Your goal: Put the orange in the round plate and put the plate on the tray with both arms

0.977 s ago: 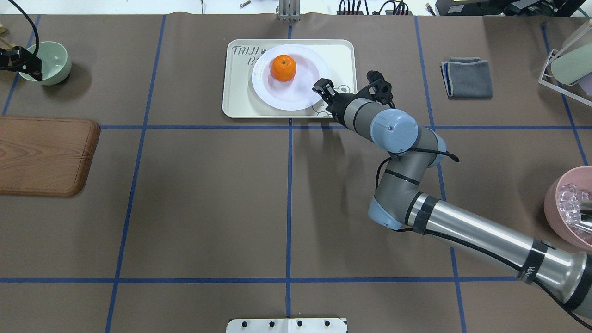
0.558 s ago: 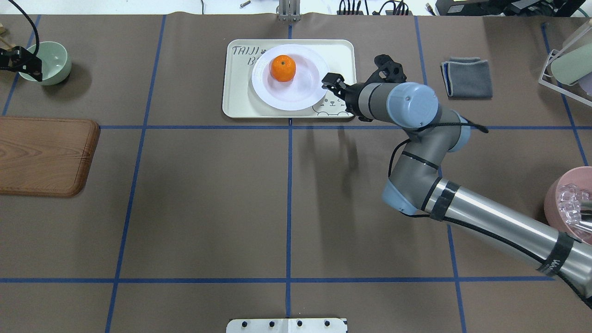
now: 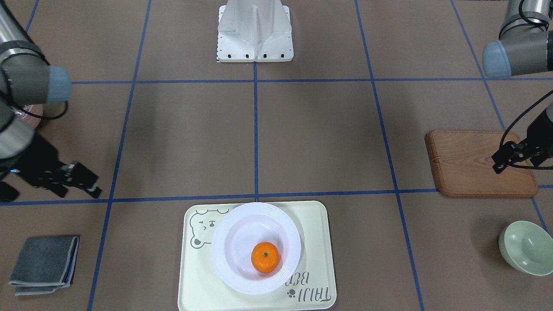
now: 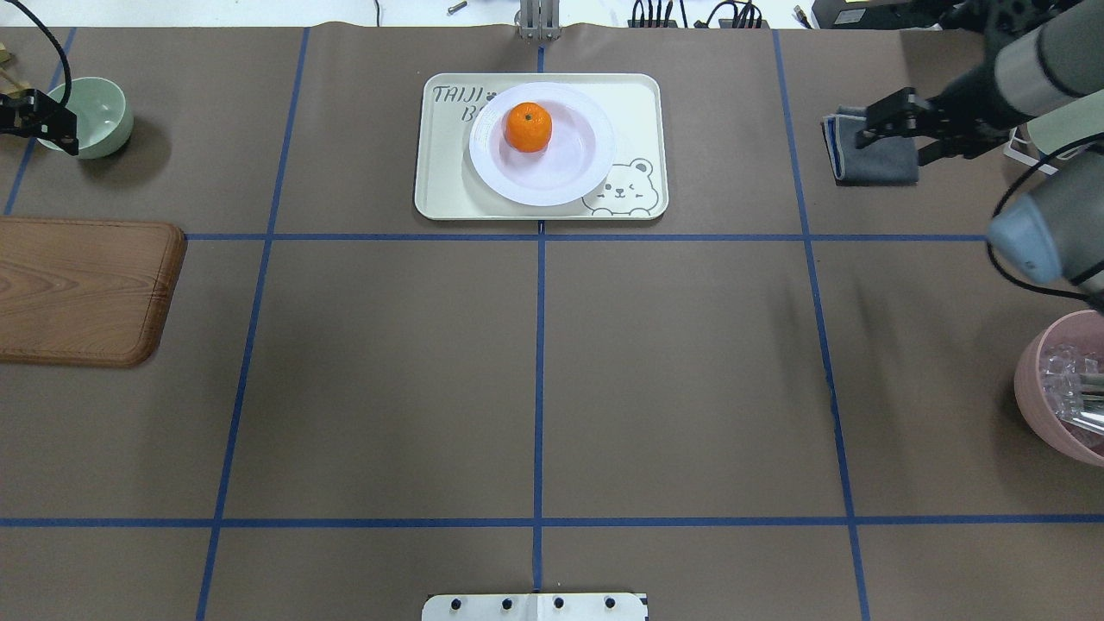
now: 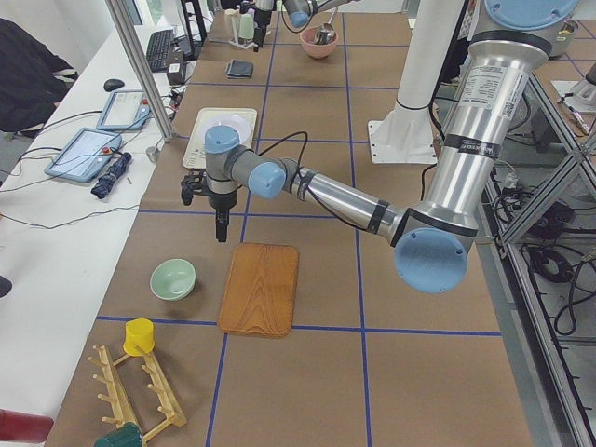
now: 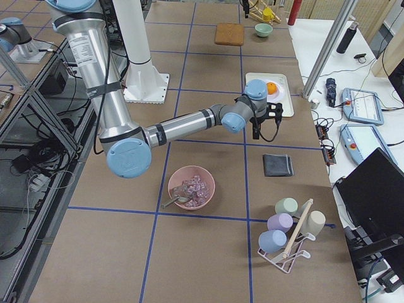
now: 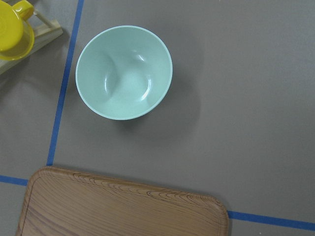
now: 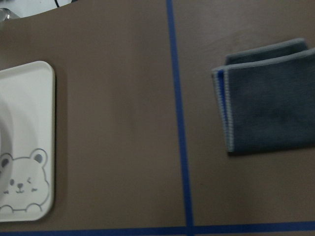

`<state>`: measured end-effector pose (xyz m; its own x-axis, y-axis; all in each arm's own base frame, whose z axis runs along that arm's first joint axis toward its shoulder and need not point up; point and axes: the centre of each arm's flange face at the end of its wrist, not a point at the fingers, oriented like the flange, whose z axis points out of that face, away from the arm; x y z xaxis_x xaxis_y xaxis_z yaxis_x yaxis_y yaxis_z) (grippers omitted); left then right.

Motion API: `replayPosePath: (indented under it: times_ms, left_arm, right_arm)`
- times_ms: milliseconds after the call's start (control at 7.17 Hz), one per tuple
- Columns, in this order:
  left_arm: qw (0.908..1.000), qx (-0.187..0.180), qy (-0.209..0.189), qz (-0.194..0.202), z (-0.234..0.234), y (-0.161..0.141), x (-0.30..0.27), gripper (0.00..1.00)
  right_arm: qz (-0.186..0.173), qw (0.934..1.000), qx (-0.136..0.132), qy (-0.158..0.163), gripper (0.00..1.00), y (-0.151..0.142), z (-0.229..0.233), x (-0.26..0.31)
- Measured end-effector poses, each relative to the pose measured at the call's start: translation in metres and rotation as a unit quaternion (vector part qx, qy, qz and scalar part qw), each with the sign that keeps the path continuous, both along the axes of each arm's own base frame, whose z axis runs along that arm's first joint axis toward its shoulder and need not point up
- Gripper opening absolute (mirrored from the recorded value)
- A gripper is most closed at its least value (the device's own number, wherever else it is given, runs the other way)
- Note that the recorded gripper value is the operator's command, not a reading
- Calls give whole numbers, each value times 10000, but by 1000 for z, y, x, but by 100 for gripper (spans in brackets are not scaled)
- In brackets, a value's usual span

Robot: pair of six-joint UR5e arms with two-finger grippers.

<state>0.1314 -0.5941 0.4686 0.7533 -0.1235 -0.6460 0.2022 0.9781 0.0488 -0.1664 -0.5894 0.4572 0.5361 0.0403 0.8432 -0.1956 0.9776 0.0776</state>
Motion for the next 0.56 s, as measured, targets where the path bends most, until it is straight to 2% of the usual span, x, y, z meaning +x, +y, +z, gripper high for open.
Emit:
replayPosePath:
  times_ms: [279, 558]
  left_arm:
    - [9998, -93, 163, 104, 3, 4, 0, 98]
    - [9988, -11, 238, 420, 19, 13, -19, 98]
  right_arm:
    - [-500, 9972, 397, 391, 100, 37, 94, 97]
    - [-889, 9914, 307, 909, 100, 63, 151, 174]
